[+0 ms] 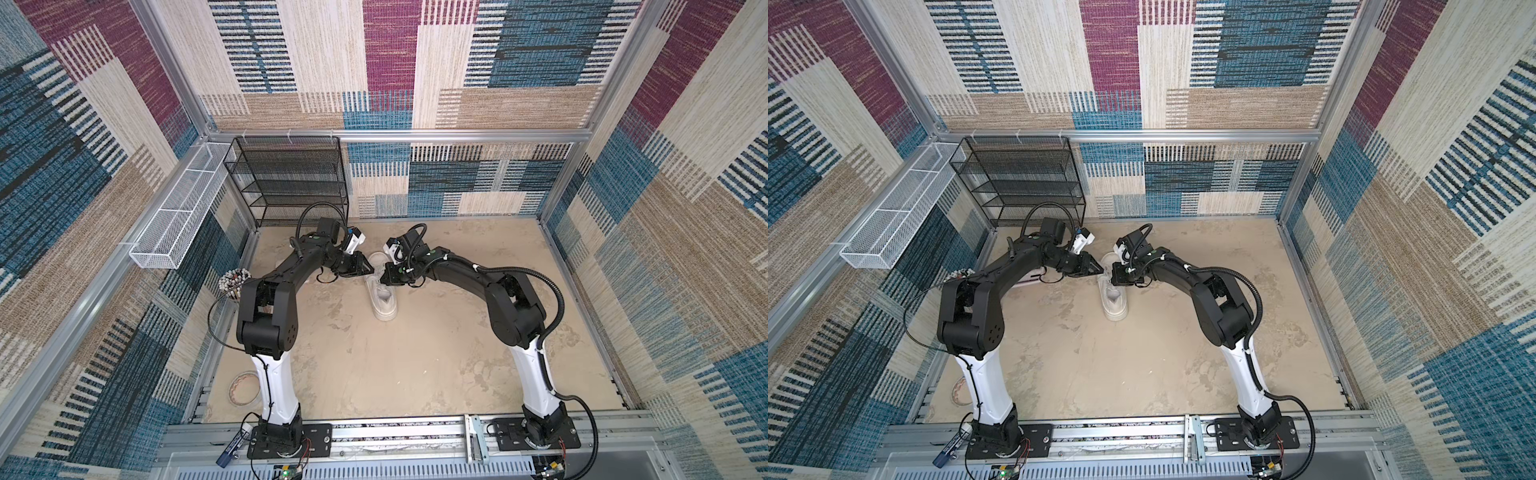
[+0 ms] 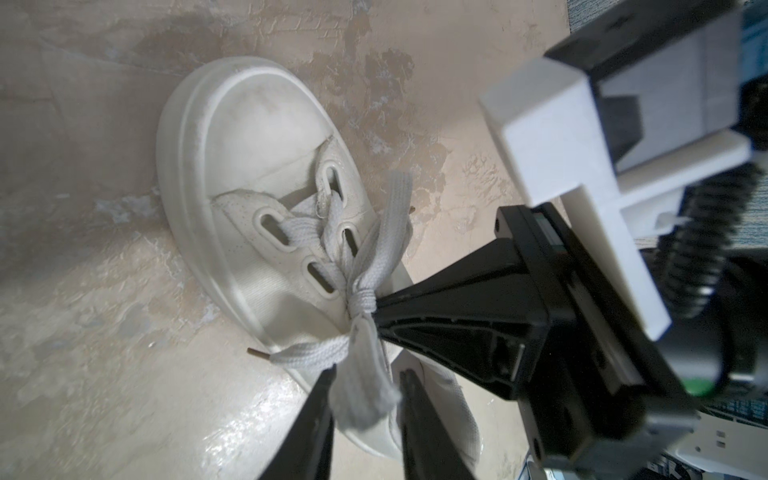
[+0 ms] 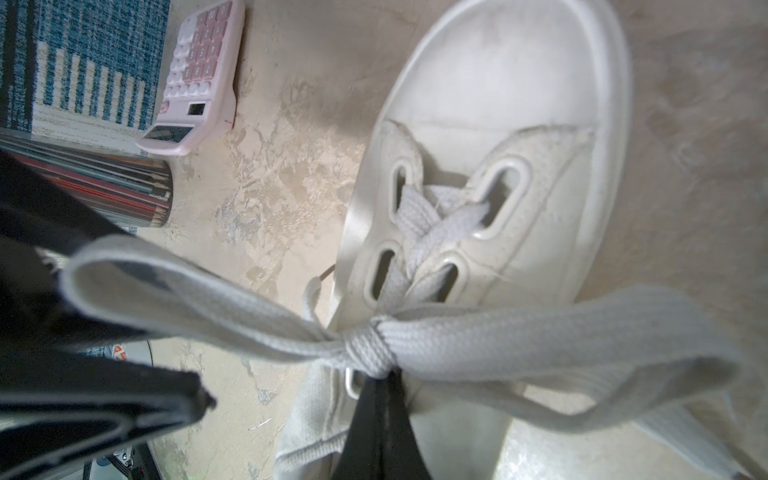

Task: Tie the shoes

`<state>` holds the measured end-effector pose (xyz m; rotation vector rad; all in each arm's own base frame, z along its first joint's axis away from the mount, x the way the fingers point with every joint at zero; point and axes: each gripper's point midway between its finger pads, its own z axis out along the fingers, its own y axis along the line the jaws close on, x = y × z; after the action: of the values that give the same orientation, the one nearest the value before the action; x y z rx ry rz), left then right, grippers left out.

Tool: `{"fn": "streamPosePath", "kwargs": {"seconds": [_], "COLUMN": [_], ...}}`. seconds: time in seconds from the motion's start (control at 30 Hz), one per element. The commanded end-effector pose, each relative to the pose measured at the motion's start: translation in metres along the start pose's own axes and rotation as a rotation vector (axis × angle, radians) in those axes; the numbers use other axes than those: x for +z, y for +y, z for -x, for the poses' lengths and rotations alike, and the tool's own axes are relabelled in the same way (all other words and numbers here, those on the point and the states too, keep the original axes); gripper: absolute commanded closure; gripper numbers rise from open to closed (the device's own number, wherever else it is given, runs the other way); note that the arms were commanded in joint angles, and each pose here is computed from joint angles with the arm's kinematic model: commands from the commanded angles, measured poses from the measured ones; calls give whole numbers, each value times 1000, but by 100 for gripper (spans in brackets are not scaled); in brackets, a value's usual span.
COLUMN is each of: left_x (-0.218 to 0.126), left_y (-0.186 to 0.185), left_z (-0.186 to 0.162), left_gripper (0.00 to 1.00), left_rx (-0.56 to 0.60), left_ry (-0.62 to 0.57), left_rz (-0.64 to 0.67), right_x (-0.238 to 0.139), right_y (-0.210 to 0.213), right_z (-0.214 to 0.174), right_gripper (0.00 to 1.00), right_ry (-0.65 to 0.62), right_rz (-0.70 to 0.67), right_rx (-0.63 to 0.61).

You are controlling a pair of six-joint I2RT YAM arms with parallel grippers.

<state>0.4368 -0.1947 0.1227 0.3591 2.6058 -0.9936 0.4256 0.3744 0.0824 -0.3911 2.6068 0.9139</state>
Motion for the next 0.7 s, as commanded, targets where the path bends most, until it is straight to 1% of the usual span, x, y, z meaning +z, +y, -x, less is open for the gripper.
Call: {"fn": "streamPosePath", "kwargs": {"seconds": [0.0,0.07,0.1,0.13,0.17,0.33,0.6,0.67], "left_x": [-2,-3,-3,-3,-3,-6,-23,-24], "left_y": [-2,-3,-4,-3,-3,-1,2,4], "left_z": [7,8,9,10,9,4,-3,-7], "left_gripper": [79,87,94,98,100,100,100,100], "left_rx": [6,11,13,13,12,19,41,35], "left_ry": [-19,-26,-28,-29,-28,-6,36,62], "left_rz": [-4,-8,-6,-3,-1,15,59,65], "right_x": [1,0,0,0,0,0,2,3], "right_y": [-6,-7,-7,-6,-7,-9,-13,-14], "right_z": [-4,-3,-3,-3,-3,-4,-6,-6], "right_gripper": [99,99,99,99,99,99,99,99], "right_ry": [15,14,13,13,14,15,19,22], "right_rz": [-28,-27,-26,-25,-27,-29,-34,-33], "right_rx": [7,8,8,8,9,14,21,23]}}
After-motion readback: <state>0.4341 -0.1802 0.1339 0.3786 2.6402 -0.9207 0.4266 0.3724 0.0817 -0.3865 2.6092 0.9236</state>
